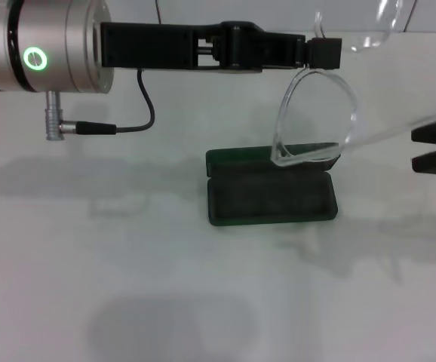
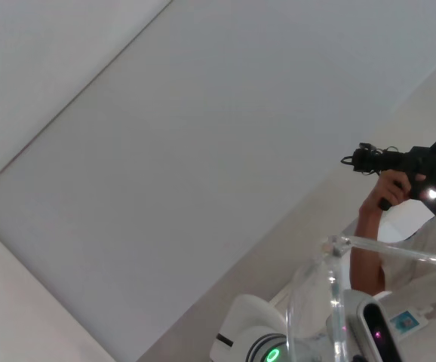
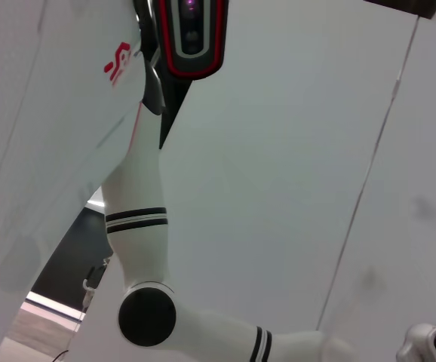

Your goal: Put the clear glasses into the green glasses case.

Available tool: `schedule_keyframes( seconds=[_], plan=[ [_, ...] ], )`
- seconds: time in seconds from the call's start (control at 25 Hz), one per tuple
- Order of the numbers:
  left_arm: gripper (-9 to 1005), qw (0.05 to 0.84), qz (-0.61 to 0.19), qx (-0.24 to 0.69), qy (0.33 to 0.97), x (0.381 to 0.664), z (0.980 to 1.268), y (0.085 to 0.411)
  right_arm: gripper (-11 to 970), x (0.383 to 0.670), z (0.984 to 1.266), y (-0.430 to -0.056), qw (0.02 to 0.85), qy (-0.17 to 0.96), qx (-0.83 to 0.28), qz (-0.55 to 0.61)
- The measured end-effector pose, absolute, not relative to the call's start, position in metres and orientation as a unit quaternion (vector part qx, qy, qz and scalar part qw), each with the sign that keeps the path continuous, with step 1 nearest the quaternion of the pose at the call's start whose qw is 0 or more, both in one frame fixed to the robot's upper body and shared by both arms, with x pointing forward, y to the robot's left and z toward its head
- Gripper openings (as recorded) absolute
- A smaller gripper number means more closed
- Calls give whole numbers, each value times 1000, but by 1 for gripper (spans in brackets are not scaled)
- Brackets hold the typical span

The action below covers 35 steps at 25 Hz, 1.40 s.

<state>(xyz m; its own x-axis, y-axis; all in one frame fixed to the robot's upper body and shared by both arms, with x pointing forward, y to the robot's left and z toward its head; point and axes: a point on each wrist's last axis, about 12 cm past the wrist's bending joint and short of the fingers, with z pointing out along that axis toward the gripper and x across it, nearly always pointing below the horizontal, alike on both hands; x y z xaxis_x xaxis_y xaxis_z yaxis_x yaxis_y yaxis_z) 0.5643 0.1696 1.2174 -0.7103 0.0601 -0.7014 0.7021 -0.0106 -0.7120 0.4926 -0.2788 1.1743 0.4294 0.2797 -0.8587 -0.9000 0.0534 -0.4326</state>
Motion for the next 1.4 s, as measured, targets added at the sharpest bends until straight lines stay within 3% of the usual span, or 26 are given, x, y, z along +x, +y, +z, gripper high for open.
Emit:
schedule_keyframes(
  seconds=[0.48,0.68,0.88,1.12,1.24,1.4],
  plan=[
    [76,250,-643,304,657,563,1220,170,235,487,1173,-290,681,305,-506,433],
    [77,269,-599,346,670,561,1228,172,242,480,1170,-303,694,324,-485,421],
    [76,304,-524,390,693,564,1234,179,236,466,1167,-328,718,360,-434,408],
    [76,335,-502,383,700,570,1232,197,228,444,1167,-357,753,381,-370,389],
    [77,332,-501,385,700,569,1231,198,112,442,1169,-360,765,373,-356,387],
    [77,305,-512,408,691,565,1229,190,73,450,1173,-352,768,356,-357,394]
  ],
)
